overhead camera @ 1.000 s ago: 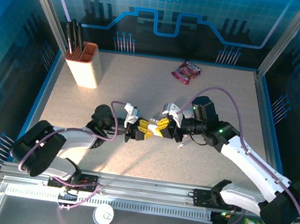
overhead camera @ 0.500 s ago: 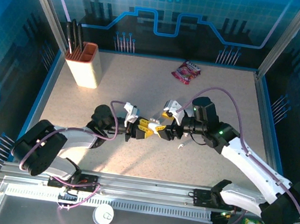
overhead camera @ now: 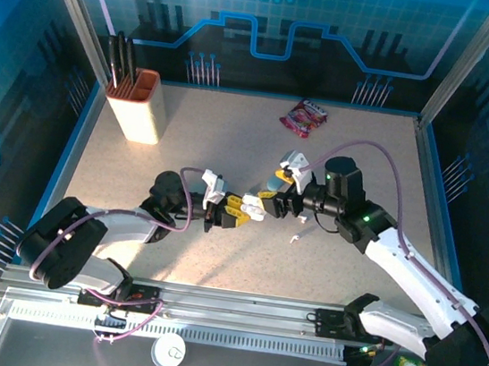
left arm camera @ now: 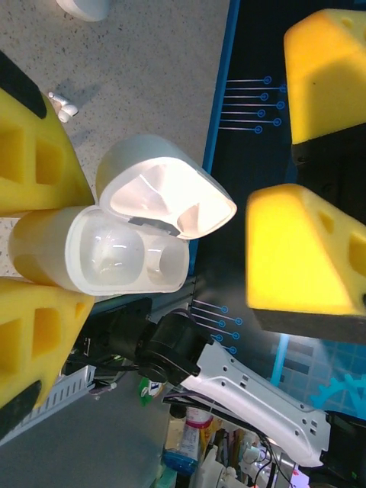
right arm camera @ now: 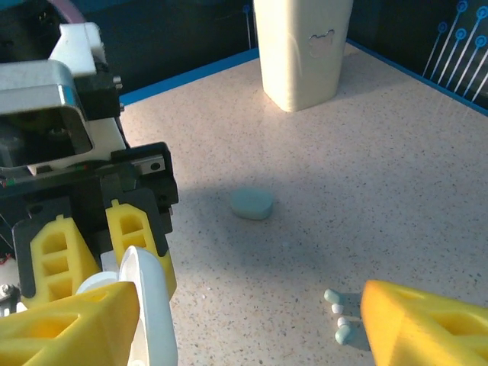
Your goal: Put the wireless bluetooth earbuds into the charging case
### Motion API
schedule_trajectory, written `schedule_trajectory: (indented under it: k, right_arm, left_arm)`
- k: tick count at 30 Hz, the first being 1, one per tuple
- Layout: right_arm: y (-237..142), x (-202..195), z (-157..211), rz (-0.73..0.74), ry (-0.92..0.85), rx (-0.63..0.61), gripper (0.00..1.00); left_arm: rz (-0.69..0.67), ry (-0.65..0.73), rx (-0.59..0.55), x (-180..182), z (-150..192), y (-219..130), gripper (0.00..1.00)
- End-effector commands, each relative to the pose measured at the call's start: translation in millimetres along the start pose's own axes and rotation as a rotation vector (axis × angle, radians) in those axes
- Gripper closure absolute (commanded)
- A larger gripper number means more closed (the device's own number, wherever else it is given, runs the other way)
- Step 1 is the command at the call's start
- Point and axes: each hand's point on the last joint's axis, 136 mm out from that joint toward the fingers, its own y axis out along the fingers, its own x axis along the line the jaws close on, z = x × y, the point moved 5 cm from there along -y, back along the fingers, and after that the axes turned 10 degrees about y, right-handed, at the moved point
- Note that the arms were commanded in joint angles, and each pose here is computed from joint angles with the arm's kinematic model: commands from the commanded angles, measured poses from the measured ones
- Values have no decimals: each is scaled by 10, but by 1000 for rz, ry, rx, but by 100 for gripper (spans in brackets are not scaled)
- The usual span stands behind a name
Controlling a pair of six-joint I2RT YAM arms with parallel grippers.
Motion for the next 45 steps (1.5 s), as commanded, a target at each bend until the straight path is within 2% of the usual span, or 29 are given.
schedule_trajectory:
  k: [1,6,14,17,21,25,35,45]
  right_arm:
    - [-138,-101,-66,32,82,-105,22]
    - [-307,-638,199,244,384,-141,22]
    - [-336,-1105,1033,488,739,25,27]
    - [-298,-1260,1352,579,897,74,36]
    - [-159,-1386,1604,609,1033,82,49]
    - [-31,-1466,1732,608,1102,104,56]
    - [141,-1554,1940,597,1156,163,61]
    - [221,-1584,2009,579,1174,184,70]
  left_arm:
    - [10,58,5,-68,22,-25,88]
    - [-7,69,13,-72,59,-47,88]
    - [-15,76,27,-60,97,-51,87]
    - [-11,75,26,-52,99,-43,87]
    - [-11,70,25,-44,98,-41,88]
    - [-12,68,28,-61,105,-51,87]
    - [-10,60,32,-81,119,-59,87]
    - [-8,55,28,-82,110,-58,88]
